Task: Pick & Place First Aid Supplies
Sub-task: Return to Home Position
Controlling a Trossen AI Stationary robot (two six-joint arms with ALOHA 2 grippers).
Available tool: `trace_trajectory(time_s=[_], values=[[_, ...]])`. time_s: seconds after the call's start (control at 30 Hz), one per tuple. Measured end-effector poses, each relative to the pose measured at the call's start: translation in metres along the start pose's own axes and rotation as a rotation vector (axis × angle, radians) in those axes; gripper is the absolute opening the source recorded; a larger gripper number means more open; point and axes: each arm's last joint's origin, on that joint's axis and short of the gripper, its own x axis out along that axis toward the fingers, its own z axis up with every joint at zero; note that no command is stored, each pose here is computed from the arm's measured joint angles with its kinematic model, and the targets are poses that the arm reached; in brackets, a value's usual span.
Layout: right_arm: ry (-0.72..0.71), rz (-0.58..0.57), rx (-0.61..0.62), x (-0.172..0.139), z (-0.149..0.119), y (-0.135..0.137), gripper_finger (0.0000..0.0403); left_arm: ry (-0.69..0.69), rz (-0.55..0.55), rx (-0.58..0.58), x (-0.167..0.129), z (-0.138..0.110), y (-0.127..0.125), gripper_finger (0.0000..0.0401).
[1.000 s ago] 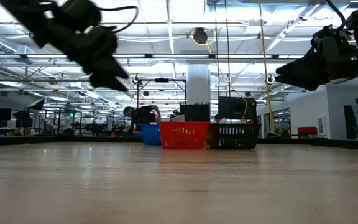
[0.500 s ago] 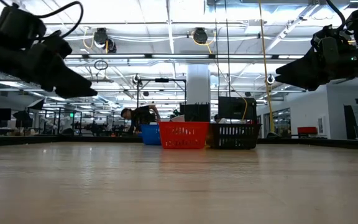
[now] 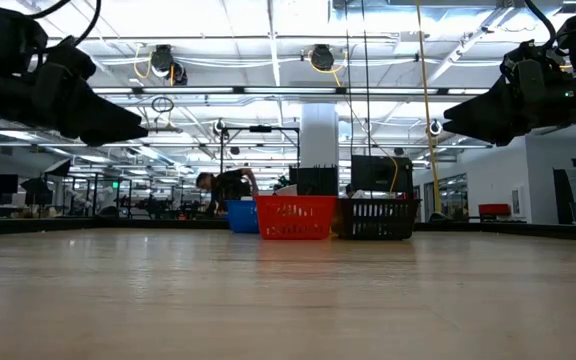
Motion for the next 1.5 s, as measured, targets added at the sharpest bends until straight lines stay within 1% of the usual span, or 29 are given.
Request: trace_trajectory(time_s=[0.23,0.33,0.57,0.73,0.97,1.33,1.5], values=[[0.0,0.0,0.0,0.0,0.0,0.0,0.0263,0.016,0.086,0.001,-0.006,-0.003,0.002,0.0319],[0.0,0.0,0.0,0.0,0.0,0.0,0.0263,-0.013,0.109,0.002,-0.009,0.0,0.002,0.0318],[0.0,0.0,0.0,0.0,0.0,0.0,0.0263,-0.096,0.115,0.004,-0.014,0.006,0.002,0.0308],[0.0,0.0,0.0,0.0,0.0,0.0,0.0263,-0.123,0.119,0.005,-0.014,0.009,0.002,0.0314],[0.0,0.0,0.0,0.0,0.0,0.0,0.0263,-0.132,0.119,0.005,-0.014,0.01,0.002,0.0325],[0.0,0.0,0.0,0.0,0.0,0.0,0.0263,-0.132,0.118,0.005,-0.014,0.01,0.002,0.031],[0.0,0.0,0.0,0.0,0.0,0.0,0.0263,-0.132,0.118,0.005,-0.014,0.01,0.002,0.0315]])
